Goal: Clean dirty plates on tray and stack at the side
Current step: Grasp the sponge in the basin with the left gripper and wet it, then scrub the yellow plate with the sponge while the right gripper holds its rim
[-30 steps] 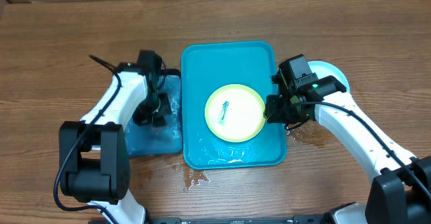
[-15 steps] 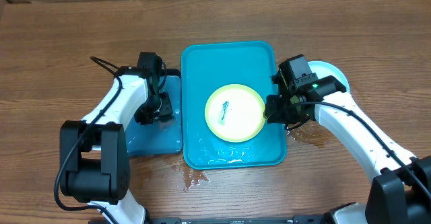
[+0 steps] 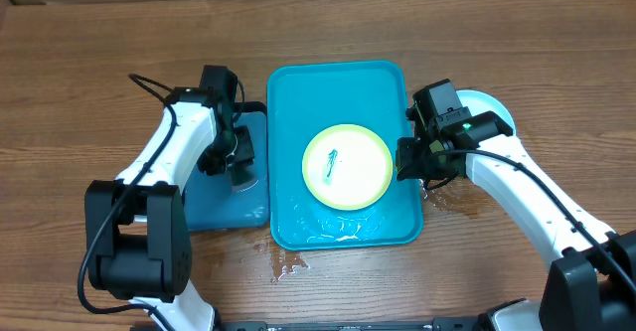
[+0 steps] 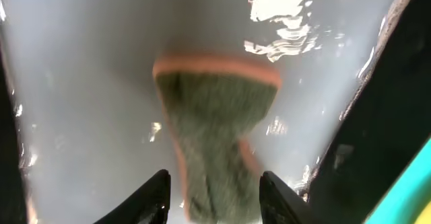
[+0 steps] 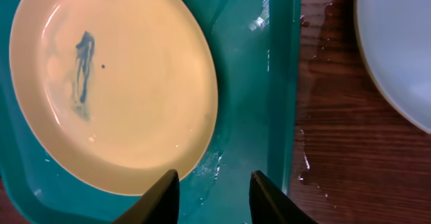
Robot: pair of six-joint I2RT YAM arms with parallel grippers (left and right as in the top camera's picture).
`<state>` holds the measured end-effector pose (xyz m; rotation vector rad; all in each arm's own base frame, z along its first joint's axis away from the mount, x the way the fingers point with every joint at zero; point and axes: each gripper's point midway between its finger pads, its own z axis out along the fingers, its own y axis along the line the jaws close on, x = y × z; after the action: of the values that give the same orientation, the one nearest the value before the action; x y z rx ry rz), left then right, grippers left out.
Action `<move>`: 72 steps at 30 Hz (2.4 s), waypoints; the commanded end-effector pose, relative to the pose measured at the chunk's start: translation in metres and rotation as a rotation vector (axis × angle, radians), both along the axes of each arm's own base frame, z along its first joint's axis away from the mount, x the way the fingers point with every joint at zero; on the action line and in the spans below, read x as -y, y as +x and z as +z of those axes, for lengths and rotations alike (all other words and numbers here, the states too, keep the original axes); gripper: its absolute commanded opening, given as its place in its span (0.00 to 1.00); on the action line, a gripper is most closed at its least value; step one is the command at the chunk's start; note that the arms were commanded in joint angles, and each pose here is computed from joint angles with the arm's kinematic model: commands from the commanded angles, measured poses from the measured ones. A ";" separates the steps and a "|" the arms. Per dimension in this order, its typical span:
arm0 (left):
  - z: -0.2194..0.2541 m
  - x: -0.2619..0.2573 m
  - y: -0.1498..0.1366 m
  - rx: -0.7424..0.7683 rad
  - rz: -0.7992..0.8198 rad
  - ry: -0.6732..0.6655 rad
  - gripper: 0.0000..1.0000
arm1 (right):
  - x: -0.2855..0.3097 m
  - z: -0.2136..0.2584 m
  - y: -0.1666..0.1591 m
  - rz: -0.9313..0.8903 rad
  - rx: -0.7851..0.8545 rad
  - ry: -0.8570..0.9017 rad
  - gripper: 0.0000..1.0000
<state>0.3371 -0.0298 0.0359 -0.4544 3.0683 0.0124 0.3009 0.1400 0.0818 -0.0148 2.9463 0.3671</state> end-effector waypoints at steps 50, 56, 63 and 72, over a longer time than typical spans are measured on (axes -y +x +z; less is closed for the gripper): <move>-0.043 0.194 0.003 -0.040 -0.244 -0.127 0.04 | -0.011 -0.096 -0.008 0.026 -0.154 -0.013 0.04; -0.042 0.125 0.005 -0.050 -0.240 0.208 0.04 | -0.009 -0.097 -0.012 0.026 -0.171 -0.019 0.04; -0.035 0.101 0.002 -0.082 -0.310 0.320 0.04 | -0.009 -0.097 -0.012 0.026 -0.171 -0.019 0.04; -0.032 0.244 0.004 -0.053 -0.348 -0.460 0.04 | -0.009 -0.097 -0.012 0.026 -0.171 -0.019 0.04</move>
<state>0.3516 -0.2072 0.0077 -0.0078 3.1115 -0.1278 0.3001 0.1639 0.0039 -0.0281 3.0604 0.4802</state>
